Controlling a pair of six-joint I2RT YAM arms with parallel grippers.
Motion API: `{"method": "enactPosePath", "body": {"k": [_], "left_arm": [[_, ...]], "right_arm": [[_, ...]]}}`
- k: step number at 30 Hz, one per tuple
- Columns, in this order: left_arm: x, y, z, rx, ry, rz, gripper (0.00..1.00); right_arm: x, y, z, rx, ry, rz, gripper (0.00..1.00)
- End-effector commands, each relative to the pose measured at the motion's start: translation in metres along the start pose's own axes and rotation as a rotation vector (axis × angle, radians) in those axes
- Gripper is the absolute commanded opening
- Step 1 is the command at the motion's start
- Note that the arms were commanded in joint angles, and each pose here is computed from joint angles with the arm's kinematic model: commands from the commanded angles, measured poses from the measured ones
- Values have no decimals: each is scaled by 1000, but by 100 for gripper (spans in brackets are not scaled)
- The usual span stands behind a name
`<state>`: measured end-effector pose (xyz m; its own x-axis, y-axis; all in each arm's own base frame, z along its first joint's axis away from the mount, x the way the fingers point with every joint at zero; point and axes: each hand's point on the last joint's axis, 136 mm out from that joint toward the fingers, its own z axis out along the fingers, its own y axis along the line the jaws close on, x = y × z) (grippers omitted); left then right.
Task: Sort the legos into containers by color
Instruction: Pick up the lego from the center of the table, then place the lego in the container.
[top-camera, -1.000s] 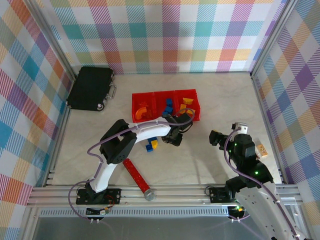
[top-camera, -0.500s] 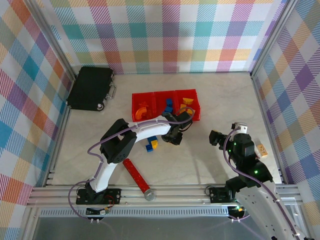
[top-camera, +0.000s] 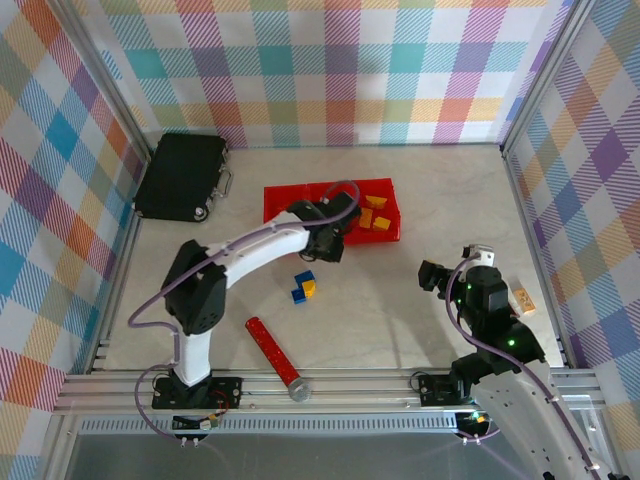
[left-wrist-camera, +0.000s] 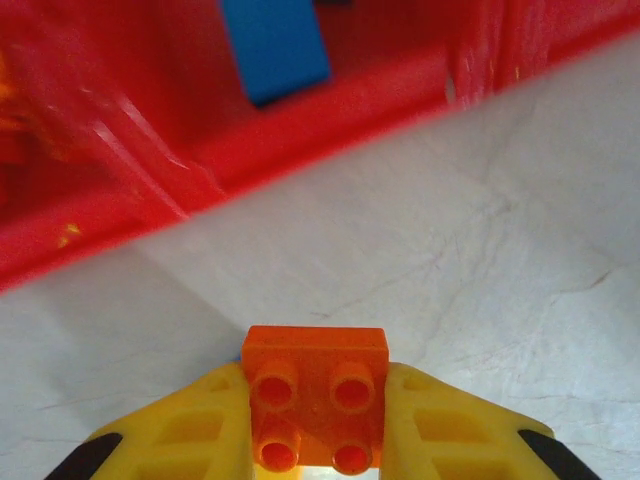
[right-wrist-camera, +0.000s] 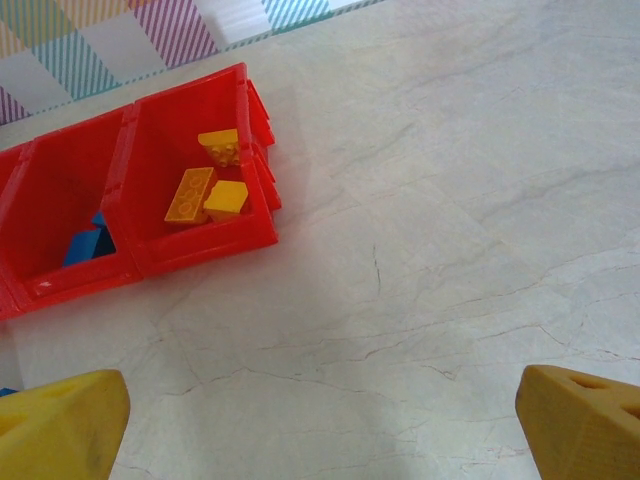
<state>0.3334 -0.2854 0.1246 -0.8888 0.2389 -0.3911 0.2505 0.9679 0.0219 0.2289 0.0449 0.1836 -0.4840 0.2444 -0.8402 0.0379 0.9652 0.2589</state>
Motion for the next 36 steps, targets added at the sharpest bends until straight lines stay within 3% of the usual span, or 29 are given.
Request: {"method": "enactPosePath", "body": {"k": [1, 12, 21, 28, 31, 36], "left_arm": [[-18, 45, -20, -47, -43, -80, 25], [-77, 124, -3, -86, -82, -262, 26], [-115, 137, 39, -99, -71, -261, 29], [-119, 141, 63, -85, -46, -278, 32], [-118, 139, 69, -66, -36, -272, 39], [-120, 135, 63, -35, -56, -238, 67]], "right_arm": [[4, -5, 4, 27, 15, 12, 99], [7, -6, 7, 36, 29, 4, 99], [9, -8, 8, 45, 31, -3, 99], [7, -9, 7, 50, 25, -7, 99], [8, -9, 9, 48, 31, -10, 99], [9, -9, 9, 50, 35, -10, 99]]}}
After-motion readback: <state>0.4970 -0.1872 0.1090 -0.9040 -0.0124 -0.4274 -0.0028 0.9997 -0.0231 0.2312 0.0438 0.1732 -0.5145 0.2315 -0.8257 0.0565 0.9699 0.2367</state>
